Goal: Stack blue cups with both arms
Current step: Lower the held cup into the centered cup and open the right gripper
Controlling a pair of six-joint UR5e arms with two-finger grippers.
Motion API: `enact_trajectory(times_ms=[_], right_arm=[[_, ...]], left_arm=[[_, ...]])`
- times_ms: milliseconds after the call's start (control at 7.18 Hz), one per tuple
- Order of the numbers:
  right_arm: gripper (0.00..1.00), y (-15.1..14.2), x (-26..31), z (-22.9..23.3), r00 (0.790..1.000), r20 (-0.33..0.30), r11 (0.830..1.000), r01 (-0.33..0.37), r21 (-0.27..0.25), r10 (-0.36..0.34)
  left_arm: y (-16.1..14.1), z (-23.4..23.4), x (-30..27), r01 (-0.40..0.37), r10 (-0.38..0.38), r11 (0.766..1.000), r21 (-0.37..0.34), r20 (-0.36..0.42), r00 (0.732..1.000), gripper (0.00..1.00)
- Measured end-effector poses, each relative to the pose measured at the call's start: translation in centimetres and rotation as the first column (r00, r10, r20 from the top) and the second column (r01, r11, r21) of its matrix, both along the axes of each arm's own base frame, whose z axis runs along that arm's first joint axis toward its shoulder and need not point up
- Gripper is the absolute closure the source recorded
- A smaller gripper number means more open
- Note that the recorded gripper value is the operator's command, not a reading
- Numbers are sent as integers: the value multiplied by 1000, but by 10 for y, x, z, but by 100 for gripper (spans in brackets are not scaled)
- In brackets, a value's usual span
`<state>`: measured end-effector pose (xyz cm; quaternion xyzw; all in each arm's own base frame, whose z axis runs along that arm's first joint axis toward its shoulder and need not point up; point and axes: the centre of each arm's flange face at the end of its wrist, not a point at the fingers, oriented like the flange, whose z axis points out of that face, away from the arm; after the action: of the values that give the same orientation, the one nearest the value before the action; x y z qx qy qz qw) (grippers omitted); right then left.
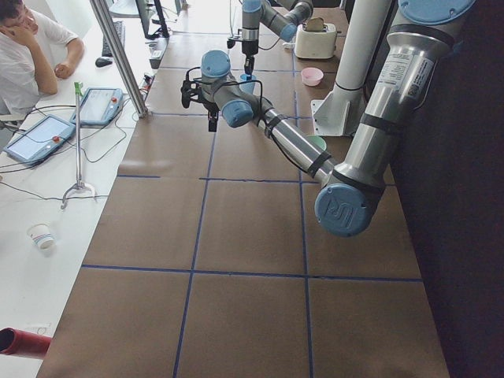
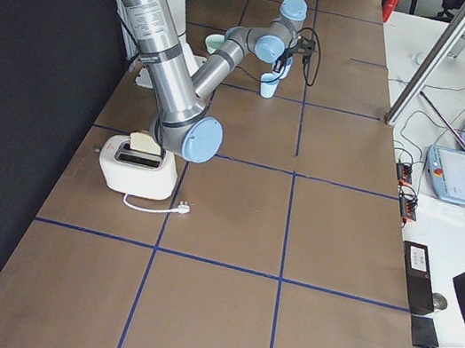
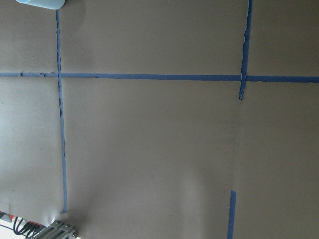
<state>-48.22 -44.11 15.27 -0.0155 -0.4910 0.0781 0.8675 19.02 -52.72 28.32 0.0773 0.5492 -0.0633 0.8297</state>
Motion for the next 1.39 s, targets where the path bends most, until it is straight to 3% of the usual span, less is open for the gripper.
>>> enact_trajectory(times_ms=[557,836,1393], right_arm=[[98,14,-24,5,999,-48,1000,5,-3,-6],[1,19,-30,7,998,-57,1000,7,3,-6],[0,13,-14,8,998,-55,1000,-11,11,11]], left_arm=[[3,3,-2,5,-5,1000,-10,1,1000,0],[3,4,-2,5,-5,1000,-12,2,1000,0],[3,10,-1,3,-3,1000,-19,9,1000,0]])
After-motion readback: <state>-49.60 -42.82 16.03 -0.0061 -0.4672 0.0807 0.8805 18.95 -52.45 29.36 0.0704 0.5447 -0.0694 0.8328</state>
